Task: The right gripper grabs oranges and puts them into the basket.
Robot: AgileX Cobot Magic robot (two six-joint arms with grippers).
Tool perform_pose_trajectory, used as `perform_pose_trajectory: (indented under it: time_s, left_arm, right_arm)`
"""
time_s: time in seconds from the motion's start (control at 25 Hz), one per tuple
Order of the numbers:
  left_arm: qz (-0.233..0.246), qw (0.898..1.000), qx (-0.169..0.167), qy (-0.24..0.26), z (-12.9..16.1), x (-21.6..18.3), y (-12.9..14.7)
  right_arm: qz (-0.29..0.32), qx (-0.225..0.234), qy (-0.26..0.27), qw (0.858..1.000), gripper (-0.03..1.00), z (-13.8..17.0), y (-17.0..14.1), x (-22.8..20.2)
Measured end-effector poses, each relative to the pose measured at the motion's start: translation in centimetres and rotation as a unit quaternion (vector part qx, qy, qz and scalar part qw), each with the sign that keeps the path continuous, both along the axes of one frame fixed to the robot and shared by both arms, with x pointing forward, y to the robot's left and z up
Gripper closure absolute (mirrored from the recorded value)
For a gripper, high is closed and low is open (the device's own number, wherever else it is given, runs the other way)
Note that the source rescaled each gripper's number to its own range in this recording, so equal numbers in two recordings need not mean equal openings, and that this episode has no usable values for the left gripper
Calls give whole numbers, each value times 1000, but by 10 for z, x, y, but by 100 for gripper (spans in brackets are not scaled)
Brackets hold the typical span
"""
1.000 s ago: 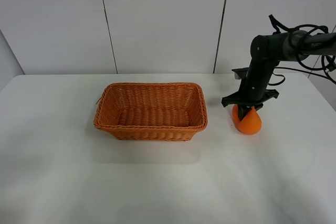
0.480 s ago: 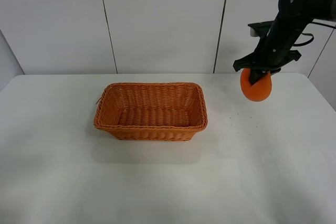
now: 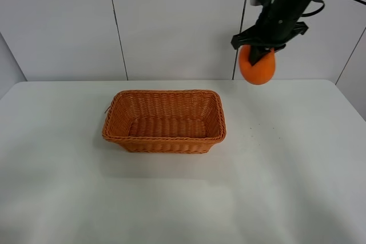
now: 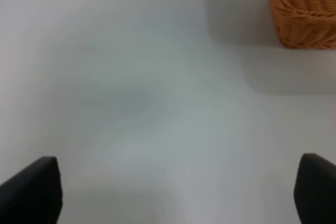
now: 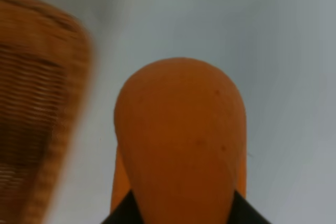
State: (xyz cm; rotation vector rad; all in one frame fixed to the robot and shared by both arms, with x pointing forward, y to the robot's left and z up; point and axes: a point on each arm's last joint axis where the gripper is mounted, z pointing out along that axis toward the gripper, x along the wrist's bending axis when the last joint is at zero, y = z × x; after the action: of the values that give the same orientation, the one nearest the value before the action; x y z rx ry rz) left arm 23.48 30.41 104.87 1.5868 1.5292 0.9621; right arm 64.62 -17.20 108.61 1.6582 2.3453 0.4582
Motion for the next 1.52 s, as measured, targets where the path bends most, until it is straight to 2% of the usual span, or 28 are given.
perform_pose_trajectory:
  time_s: [0.12, 0.16, 0.32, 0.48, 0.6, 0.68, 0.76, 0.84, 0.92, 1.0, 1.16, 1.28, 1.4, 1.52]
  left_arm:
    - [0, 1000, 0, 0, 0, 0, 0]
    - [0, 1000, 0, 0, 0, 0, 0]
    - [0, 1000, 0, 0, 0, 0, 0]
    - [0, 1000, 0, 0, 0, 0, 0]
    - [0, 1000, 0, 0, 0, 0, 0]
    - [0, 1000, 0, 0, 0, 0, 0]
    - [0, 1000, 0, 0, 0, 0, 0]
    - [0, 1000, 0, 0, 0, 0, 0]
    - [0, 1000, 0, 0, 0, 0, 0]
    - [0, 1000, 0, 0, 0, 0, 0]
    - [0, 1000, 0, 0, 0, 0, 0]
    - [0, 1000, 0, 0, 0, 0, 0]
    - [0, 1000, 0, 0, 0, 0, 0]
    - [0, 1000, 0, 0, 0, 0, 0]
  right_arm:
    - [38, 7, -2, 999, 97, -7, 42, -4]
    - [65, 13, -8, 998, 97, -17, 72, -8]
    - [110, 22, -17, 994, 97, -52, 123, -11]
    - [131, 26, -21, 991, 97, -98, 154, -6]
    - [132, 30, -6, 991, 96, -126, 163, -3]
    - [129, 33, 7, 991, 81, -136, 165, -2]
    - [129, 33, 12, 991, 47, -141, 165, -2]
    - [128, 34, 11, 991, 17, -140, 165, -2]
    - [129, 35, 8, 991, 4, -134, 166, -1]
    - [131, 36, 8, 991, -1, -122, 168, 1]
    - [135, 28, 14, 990, -3, -86, 167, 2]
    - [137, 21, -9, 990, -3, -52, 163, 5]
    - [123, 30, -34, 991, -3, -33, 150, 15]
    - [94, 29, -34, 995, -3, -31, 125, 29]
